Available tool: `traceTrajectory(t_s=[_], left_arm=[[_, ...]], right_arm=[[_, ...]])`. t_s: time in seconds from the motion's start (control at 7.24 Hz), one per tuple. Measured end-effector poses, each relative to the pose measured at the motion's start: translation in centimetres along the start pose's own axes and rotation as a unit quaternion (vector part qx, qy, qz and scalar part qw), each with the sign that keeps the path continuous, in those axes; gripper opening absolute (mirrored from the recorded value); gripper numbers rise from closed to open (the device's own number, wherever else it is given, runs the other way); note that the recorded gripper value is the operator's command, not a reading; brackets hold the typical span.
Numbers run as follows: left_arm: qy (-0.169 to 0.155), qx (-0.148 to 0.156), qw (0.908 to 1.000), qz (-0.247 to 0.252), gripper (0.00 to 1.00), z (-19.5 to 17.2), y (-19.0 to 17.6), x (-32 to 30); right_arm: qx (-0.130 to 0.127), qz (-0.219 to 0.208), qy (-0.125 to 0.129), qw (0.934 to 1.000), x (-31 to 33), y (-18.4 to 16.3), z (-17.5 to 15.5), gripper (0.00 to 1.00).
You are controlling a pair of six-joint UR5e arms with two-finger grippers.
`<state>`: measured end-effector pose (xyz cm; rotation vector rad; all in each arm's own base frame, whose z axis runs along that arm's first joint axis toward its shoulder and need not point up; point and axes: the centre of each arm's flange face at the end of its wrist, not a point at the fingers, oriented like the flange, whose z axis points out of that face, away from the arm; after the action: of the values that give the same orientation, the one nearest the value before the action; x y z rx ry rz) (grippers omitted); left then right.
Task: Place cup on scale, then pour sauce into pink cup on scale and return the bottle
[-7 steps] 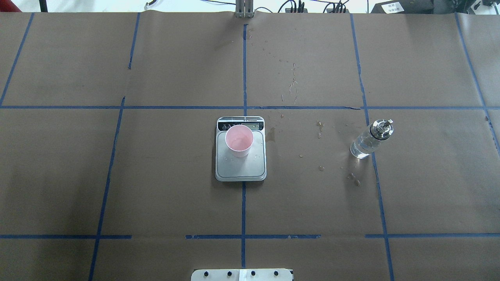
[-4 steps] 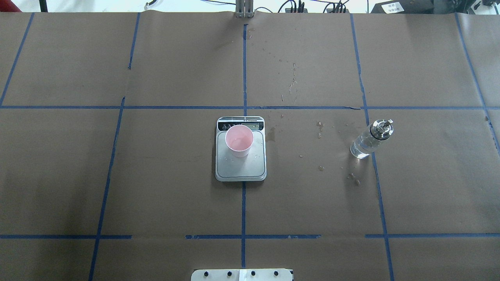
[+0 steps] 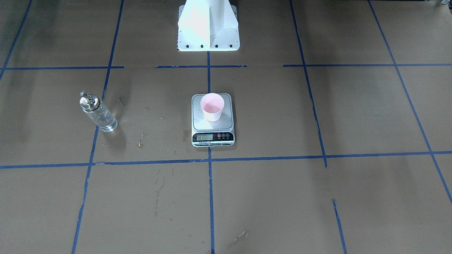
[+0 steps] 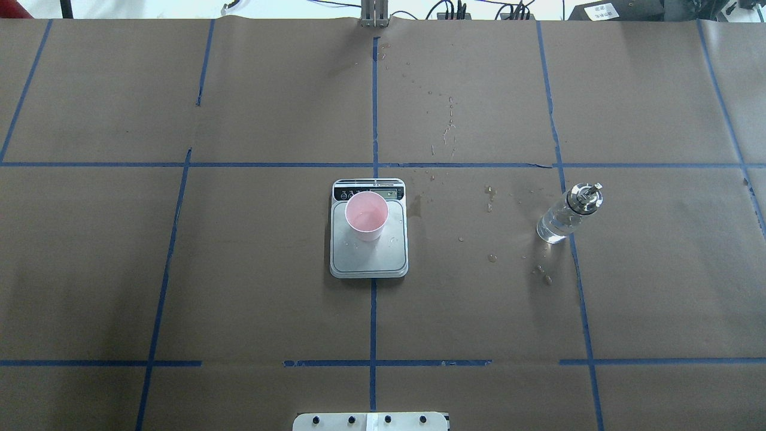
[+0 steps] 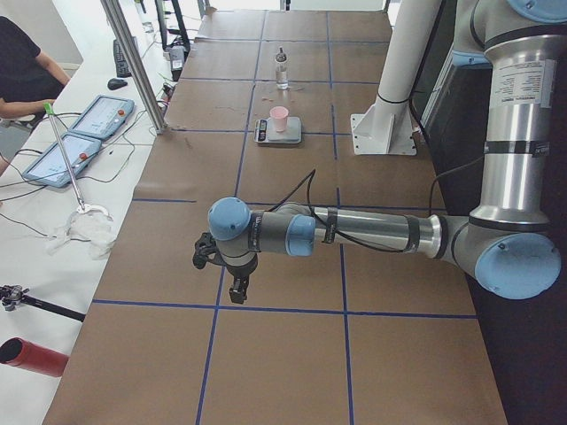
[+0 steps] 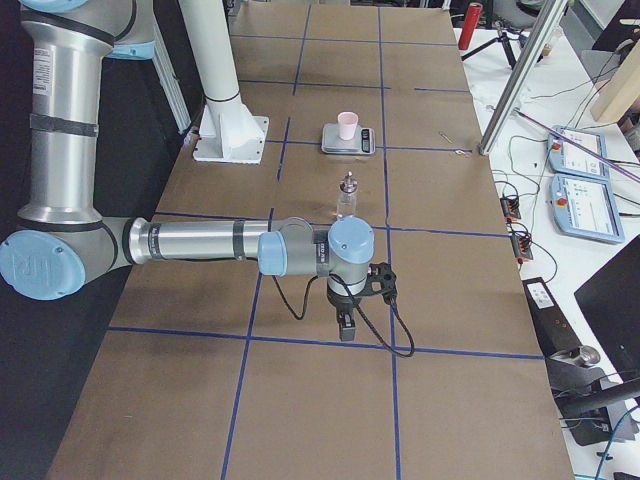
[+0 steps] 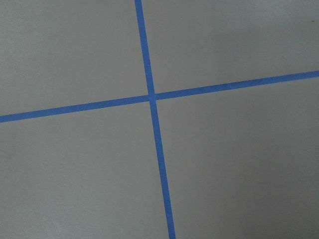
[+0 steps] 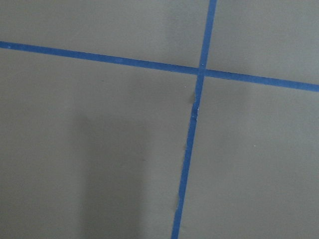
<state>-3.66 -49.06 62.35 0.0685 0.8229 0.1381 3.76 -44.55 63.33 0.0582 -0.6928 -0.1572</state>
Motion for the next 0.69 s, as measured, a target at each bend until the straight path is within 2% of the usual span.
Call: traceTrajectory(t_s=[0.28, 0.69], left_arm=[[0.001, -0.004, 1.0000, -0.004, 1.00, 0.4, 0.2, -0.4], [0.000, -0.012, 0.9999, -0.012, 1.00, 1.1, 0.5, -1.2]], right_arm=[[-0.004, -0.020, 0.015, 0.9997, -0.7, -0.4, 0.3, 1.00], [-0.010, -0.068, 0.011, 0.9976, -1.8, -0.4, 0.2, 1.00]])
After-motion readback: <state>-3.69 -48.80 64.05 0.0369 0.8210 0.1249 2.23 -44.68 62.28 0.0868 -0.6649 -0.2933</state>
